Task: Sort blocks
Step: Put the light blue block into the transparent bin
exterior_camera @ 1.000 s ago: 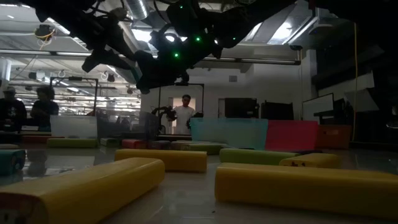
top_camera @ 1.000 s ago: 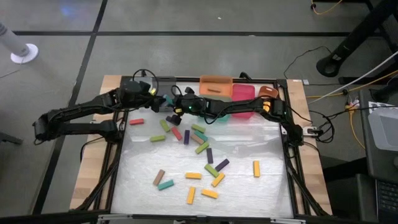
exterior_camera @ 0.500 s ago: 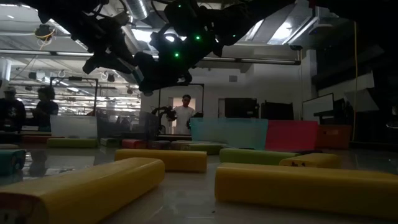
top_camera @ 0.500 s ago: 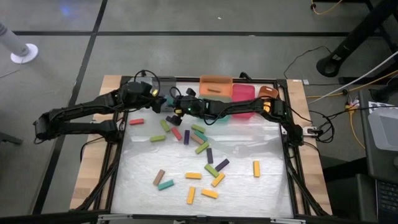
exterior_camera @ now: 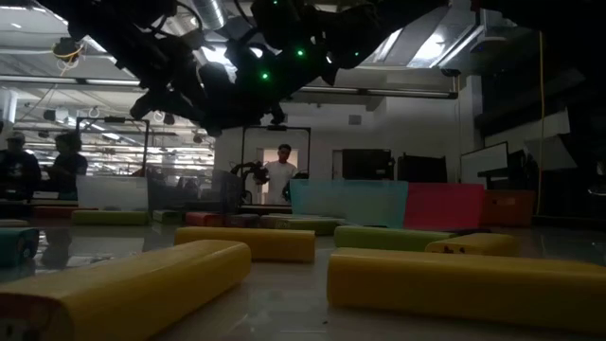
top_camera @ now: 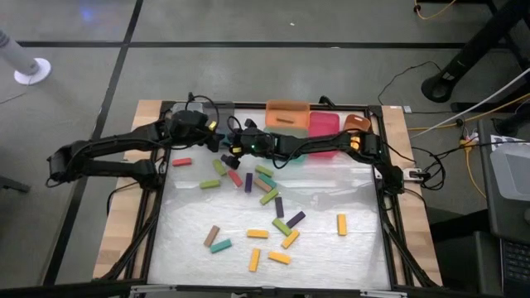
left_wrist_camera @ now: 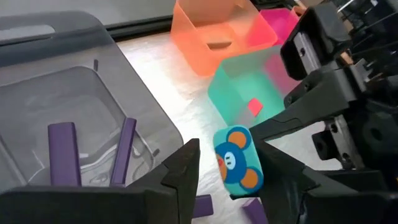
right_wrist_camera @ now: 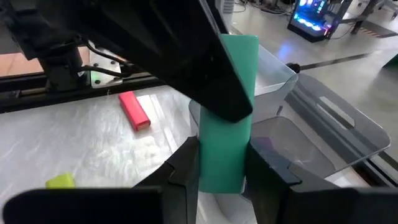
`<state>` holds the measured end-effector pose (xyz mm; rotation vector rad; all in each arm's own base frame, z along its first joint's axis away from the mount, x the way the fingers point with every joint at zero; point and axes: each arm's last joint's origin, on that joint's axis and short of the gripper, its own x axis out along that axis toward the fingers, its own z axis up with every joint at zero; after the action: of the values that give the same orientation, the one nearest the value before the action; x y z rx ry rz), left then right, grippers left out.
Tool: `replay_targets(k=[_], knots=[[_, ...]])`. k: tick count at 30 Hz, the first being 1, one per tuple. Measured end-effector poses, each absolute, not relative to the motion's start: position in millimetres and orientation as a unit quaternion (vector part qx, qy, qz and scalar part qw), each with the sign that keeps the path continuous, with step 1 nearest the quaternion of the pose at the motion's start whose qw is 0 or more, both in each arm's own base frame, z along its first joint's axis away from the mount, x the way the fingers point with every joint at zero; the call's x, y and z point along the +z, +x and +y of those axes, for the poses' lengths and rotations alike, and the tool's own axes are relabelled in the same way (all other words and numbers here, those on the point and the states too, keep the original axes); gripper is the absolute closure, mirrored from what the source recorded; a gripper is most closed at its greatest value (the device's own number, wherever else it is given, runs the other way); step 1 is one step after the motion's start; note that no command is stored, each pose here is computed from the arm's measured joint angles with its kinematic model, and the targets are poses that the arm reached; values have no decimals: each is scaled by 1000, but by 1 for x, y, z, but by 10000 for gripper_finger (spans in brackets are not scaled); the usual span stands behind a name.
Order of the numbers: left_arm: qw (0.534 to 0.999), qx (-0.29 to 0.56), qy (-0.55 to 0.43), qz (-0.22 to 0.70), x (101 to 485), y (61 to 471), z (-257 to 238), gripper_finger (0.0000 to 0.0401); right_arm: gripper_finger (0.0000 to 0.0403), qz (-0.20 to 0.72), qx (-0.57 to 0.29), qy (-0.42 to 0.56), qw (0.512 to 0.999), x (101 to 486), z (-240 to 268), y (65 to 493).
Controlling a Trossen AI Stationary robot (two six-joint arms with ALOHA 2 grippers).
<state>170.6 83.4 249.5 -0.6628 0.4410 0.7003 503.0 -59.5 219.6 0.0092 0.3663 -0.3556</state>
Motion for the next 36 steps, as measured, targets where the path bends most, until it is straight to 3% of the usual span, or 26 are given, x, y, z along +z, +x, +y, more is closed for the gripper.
replay_targets(k=[3,9,17,21,29,32,36], knots=[[862,335,-314,215,248,173,84,286,301,182,-174,5,968,219,-61,503],[865,338,-293,226,246,172,85,360,267,173,-173,6,970,221,-61,503],[862,361,-269,234,245,170,86,360,204,176,-170,10,970,223,-59,503],[842,402,-243,266,240,163,88,360,182,222,-163,10,961,221,-59,497],[732,542,-181,371,224,133,94,360,190,360,-129,12,924,234,-52,465],[721,552,-185,375,224,130,96,356,196,402,-115,12,908,233,-47,457],[719,558,-188,368,224,129,99,311,202,448,-104,7,888,227,-38,450]])
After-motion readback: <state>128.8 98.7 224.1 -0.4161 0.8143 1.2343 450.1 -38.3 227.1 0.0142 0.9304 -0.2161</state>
